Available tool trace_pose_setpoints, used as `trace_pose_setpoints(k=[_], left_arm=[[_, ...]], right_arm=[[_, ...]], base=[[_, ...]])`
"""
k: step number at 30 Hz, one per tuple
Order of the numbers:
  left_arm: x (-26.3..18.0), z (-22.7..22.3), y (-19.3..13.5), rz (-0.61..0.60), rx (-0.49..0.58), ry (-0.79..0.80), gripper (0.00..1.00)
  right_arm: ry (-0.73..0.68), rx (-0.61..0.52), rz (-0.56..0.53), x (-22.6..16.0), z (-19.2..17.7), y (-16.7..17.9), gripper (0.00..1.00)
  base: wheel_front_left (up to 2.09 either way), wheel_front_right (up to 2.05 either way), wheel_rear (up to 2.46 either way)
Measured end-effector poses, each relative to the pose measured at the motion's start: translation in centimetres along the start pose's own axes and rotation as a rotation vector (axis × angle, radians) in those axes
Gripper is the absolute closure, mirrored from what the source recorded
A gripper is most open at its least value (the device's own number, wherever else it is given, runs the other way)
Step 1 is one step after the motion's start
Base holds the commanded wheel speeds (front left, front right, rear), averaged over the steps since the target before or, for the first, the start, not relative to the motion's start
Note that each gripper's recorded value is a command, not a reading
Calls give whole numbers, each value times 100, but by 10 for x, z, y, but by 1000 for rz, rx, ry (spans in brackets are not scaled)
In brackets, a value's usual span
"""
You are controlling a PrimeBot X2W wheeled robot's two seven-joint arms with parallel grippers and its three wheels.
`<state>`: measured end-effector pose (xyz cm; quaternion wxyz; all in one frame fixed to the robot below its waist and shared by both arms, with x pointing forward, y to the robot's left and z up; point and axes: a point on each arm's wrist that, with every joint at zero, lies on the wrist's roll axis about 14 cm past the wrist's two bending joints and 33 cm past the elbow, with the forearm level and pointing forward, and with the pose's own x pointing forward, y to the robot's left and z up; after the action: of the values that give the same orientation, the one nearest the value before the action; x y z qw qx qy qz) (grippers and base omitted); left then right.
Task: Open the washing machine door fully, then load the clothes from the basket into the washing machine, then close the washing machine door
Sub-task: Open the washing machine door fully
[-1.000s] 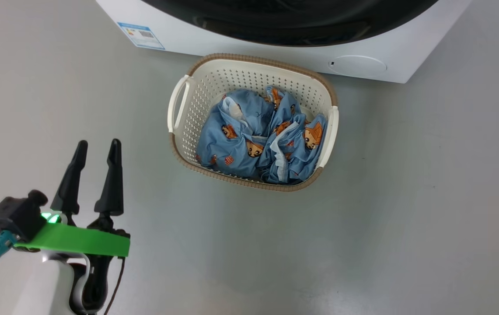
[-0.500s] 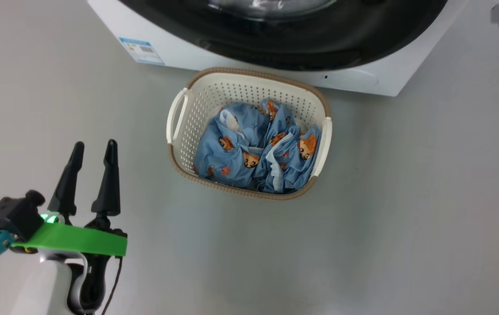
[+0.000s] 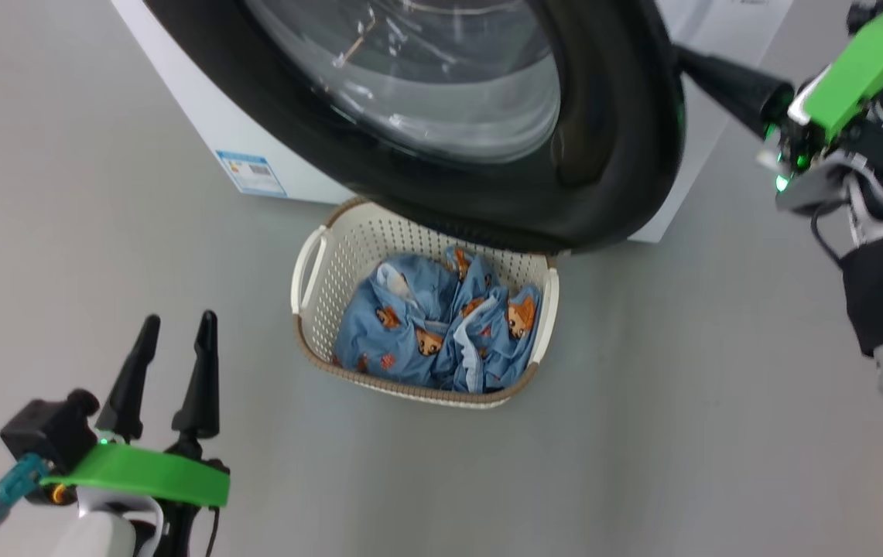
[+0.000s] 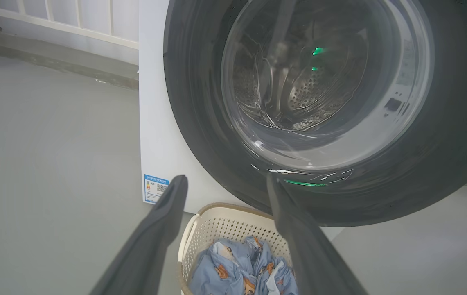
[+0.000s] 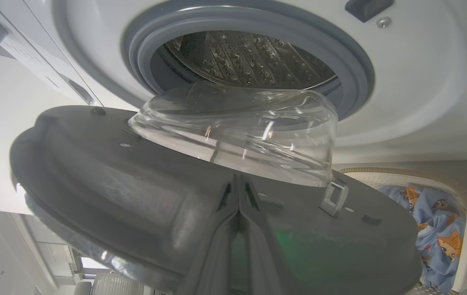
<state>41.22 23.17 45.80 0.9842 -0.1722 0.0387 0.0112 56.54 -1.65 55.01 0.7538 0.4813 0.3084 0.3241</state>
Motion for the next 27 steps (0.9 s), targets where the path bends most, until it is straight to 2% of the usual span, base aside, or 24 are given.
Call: trace_pose_setpoints(k=[6,18,27], left_arm=[[-26,1,5,21,6,-2,0],[-59,13,12,55,16,-45,0],[-75,25,24,103,5,-93,0]], right_arm=[[56,36,38,-22,-34,12,100],[153,58,91,-38,-85,34,100],[150,39,151,-23,-101,60,100]], base=[[0,0,0],[0,0,0],[0,0,0]])
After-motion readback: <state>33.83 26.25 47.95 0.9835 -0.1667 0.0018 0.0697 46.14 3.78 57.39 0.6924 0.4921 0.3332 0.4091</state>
